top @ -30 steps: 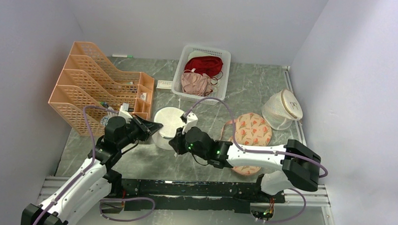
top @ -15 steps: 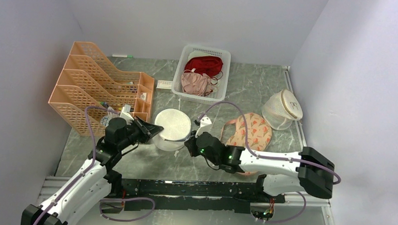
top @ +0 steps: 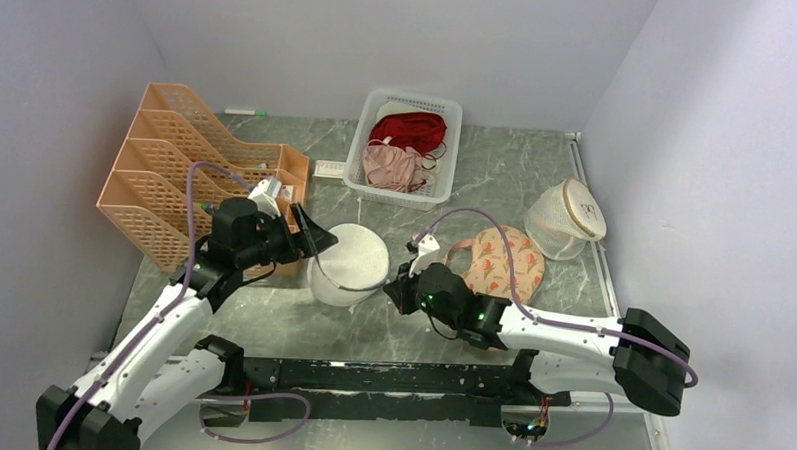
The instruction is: Unzip the laundry bag and remove the bra
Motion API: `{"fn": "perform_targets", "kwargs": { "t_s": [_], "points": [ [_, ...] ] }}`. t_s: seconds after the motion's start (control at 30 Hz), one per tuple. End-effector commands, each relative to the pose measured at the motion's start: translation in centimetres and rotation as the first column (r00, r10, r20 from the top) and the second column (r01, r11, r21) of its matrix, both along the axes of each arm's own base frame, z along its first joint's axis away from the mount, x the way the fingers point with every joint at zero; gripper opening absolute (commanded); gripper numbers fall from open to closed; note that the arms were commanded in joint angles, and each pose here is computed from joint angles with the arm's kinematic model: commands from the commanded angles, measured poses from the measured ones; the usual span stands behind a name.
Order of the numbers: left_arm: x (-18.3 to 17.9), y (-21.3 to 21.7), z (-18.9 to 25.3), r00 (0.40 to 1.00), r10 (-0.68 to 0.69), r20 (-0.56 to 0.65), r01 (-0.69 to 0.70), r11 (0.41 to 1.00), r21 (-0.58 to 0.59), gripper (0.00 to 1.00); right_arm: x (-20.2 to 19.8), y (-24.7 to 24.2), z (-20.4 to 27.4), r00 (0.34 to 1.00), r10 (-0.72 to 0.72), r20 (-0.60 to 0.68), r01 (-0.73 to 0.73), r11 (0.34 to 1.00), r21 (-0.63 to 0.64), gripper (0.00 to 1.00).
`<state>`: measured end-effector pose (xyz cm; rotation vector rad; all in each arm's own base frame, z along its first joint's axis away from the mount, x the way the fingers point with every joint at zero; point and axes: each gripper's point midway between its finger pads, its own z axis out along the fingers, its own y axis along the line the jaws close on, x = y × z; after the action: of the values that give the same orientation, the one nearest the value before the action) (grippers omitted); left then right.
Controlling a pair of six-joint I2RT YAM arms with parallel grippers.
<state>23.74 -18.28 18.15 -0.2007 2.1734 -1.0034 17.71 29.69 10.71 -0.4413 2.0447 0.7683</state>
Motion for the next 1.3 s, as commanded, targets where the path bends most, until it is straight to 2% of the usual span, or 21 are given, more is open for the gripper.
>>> {"fn": "perform_targets", "kwargs": {
  "t_s": [0.0, 0.17, 0.33, 0.4, 0.57, 0.67, 0.8, 0.93, 1.0, 1.2, 1.27],
  "points": [
    [-0.8, 1.2, 3.0, 0.983, -0.093, 0.161, 0.072, 0.989, 0.131, 0.97, 0.7, 0.3, 2.4, 0.999, -0.015, 0.035, 0.014, 0.999, 0.033, 0.0],
    [-1.7, 0.9, 5.1, 0.94, -0.224, 0.257, 0.171, 0.962, 0.212, 1.0, 0.6, 0.9, 4.1, 0.999, 0.002, 0.038, -0.005, 0.996, 0.088, 0.0],
    [-1.9, -0.9, 4.4, 0.901, -0.361, 0.24, 0.277, 0.906, 0.322, 1.0, 1.1, 1.4, 4.9, 1.0, -0.014, 0.025, 0.011, 0.994, 0.107, 0.0],
    [-2.4, -2.4, 4.0, 0.885, -0.403, 0.234, 0.302, 0.878, 0.371, 0.96, 1.3, 1.3, 5.1, 0.999, -0.028, 0.019, 0.026, 0.993, 0.116, 0.0],
    [-4.2, -5.6, 2.9, 0.856, -0.464, 0.228, 0.331, 0.831, 0.447, 0.86, 1.5, 1.0, 5.2, 0.999, -0.035, -0.009, 0.036, 0.99, 0.138, 0.0],
    [-5.5, -7.4, 2.1, 0.843, -0.49, 0.223, 0.336, 0.802, 0.494, 0.91, 1.3, 0.8, 5.1, 0.999, -0.033, -0.015, 0.035, 0.99, 0.139, 0.0],
    [-5.6, -8.0, 0.8, 0.858, -0.473, 0.201, 0.274, 0.752, 0.6, 0.95, 1.2, 0.6, 5.2, 0.999, -0.031, -0.014, 0.032, 0.989, 0.143, 0.0],
    [-5.0, -8.2, 0.1, 0.869, -0.458, 0.189, 0.248, 0.732, 0.634, 0.87, 1.0, 0.5, 5.2, 1.0, -0.025, -0.013, 0.026, 0.988, 0.154, 0.0],
    [-4.8, -8.5, -0.1, 0.885, -0.429, 0.181, 0.238, 0.751, 0.616, 0.82, 0.9, 0.5, 5.2, 1.0, -0.02, -0.015, 0.022, 0.987, 0.161, 0.0],
    [-4.3, -9.4, -0.7, 0.892, -0.415, 0.178, 0.232, 0.76, 0.608, 0.7, 0.7, 0.6, 4.9, 1.0, -0.011, -0.02, 0.014, 0.987, 0.161, 0.0],
    [-4.1, -9.6, -1.0, 0.897, -0.41, 0.168, 0.229, 0.753, 0.617, 0.59, 0.7, 0.5, 5.0, 1.0, -0.012, -0.017, 0.014, 0.986, 0.164, 0.0]
  ]
}}
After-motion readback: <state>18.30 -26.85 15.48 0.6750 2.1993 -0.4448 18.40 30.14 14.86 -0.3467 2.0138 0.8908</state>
